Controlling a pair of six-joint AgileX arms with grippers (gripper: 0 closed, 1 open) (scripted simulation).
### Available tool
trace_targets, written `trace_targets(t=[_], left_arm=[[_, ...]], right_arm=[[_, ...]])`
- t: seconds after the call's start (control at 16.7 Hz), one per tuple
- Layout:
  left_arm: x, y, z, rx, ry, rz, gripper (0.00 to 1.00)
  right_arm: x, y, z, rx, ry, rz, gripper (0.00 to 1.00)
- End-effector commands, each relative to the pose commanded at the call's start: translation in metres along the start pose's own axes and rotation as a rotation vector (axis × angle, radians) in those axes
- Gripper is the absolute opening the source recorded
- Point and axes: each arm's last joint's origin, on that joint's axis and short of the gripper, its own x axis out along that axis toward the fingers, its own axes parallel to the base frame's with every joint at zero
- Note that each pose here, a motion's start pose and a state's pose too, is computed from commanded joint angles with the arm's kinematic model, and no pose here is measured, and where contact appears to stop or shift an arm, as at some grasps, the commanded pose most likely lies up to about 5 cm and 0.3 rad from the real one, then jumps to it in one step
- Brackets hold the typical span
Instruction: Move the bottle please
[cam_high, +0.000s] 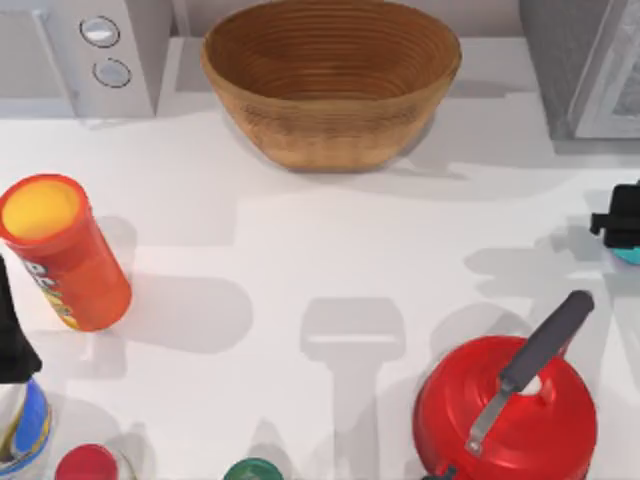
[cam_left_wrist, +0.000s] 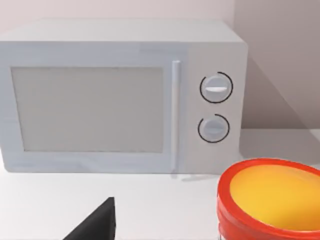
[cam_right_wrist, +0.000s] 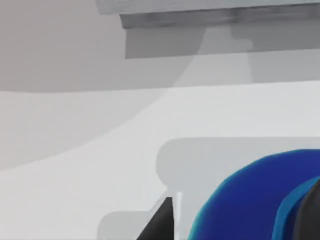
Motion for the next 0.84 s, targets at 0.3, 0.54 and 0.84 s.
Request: trace_targets(t=[0.3, 0.54, 0.84], left_arm=[[0.0000, 0.0000, 0.0000, 0.000, 0.000, 0.000, 1.00], [0.0000, 0.0000, 0.0000, 0.000, 0.000, 0.000, 1.00], [0.0000, 0.0000, 0.0000, 0.000, 0.000, 0.000, 1.00]], right_arm=[[0.0000, 0.0000, 0.0000, 0.000, 0.000, 0.000, 0.75], [0.0000, 0.0000, 0.0000, 0.000, 0.000, 0.000, 1.00], [0.0000, 0.0000, 0.0000, 0.000, 0.000, 0.000, 1.00]])
